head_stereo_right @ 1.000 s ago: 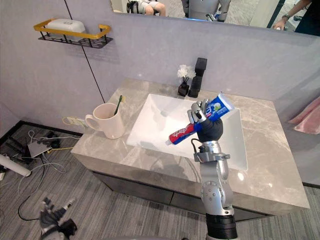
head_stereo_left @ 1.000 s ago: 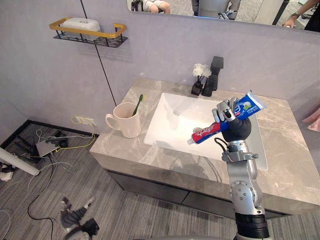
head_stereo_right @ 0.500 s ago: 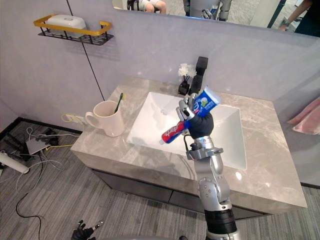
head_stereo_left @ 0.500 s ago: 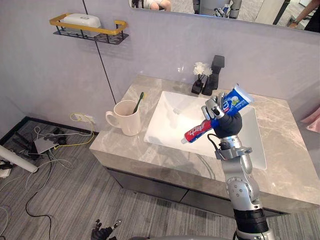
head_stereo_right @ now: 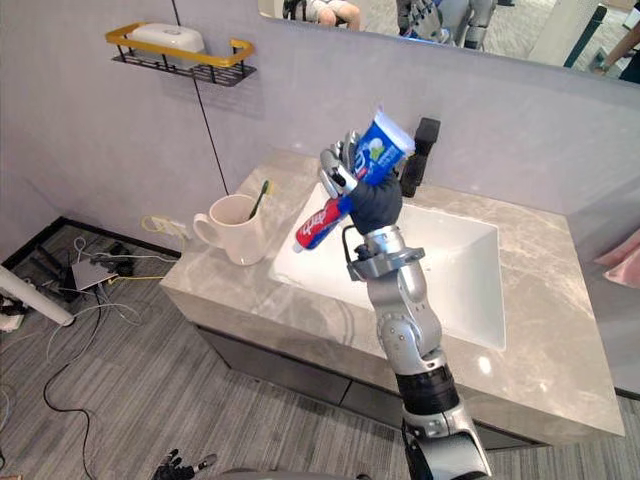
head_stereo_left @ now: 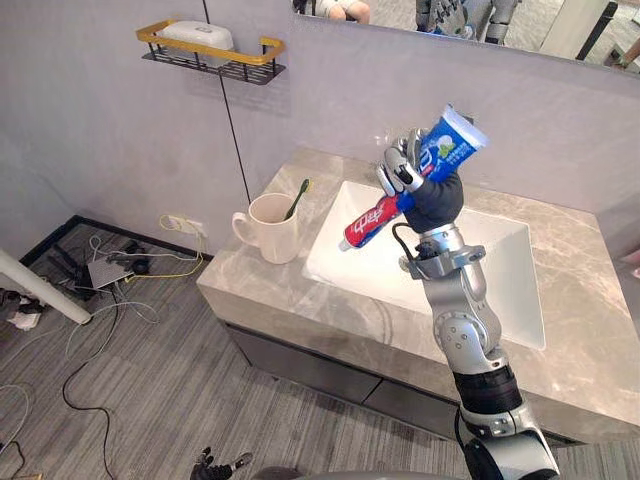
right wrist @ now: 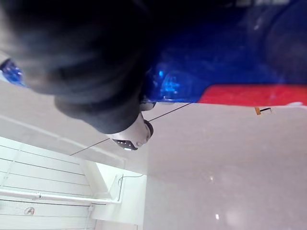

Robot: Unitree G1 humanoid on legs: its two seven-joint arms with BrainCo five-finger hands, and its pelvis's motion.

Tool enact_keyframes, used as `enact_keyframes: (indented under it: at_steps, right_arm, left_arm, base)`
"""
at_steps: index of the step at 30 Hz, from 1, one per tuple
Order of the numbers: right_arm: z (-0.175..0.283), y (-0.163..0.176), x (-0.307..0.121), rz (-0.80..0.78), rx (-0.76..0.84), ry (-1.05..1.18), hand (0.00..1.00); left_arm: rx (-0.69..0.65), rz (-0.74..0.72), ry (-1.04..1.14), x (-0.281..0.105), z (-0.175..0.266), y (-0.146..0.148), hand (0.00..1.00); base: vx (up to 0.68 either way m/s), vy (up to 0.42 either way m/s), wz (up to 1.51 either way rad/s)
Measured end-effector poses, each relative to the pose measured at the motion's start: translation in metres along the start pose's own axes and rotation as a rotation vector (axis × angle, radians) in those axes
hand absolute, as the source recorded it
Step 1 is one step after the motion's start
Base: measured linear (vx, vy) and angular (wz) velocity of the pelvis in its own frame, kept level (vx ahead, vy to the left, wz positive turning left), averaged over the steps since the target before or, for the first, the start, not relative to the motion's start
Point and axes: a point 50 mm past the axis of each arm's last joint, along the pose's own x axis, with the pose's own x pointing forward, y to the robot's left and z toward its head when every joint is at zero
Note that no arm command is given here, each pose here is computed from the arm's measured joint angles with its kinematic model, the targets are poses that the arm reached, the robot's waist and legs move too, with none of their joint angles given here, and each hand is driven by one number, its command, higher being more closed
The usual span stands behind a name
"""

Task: Organize washtable

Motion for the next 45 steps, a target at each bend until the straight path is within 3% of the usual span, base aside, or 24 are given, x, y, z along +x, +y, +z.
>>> enact_keyframes:
  at_steps: [4,20,45]
  right_arm:
    - [0.005,0.005,0.026,0.035,-0.103,-0.007,1.0]
    - [-0.005,0.02,0.068,0.098,-0.221,0.043,1.0]
    - [-0.015,0.001,0.086,-0.005,-0.307,0.12,1.0]
  left_arm:
    - [0.018,-0.001,-0.005,0.001,0.001,0.002,0.0]
    - [0.063,-0.004,-0.019,0.002,0.005,0.005,0.0]
    - [0.114,-0.02,-0.038,0.003,0.01,0.005,0.0]
  base:
    - [0.0,-0.008,0.13]
    - [-0.03,-0.012,0.06]
    - [-0.03,-0.006,0.01]
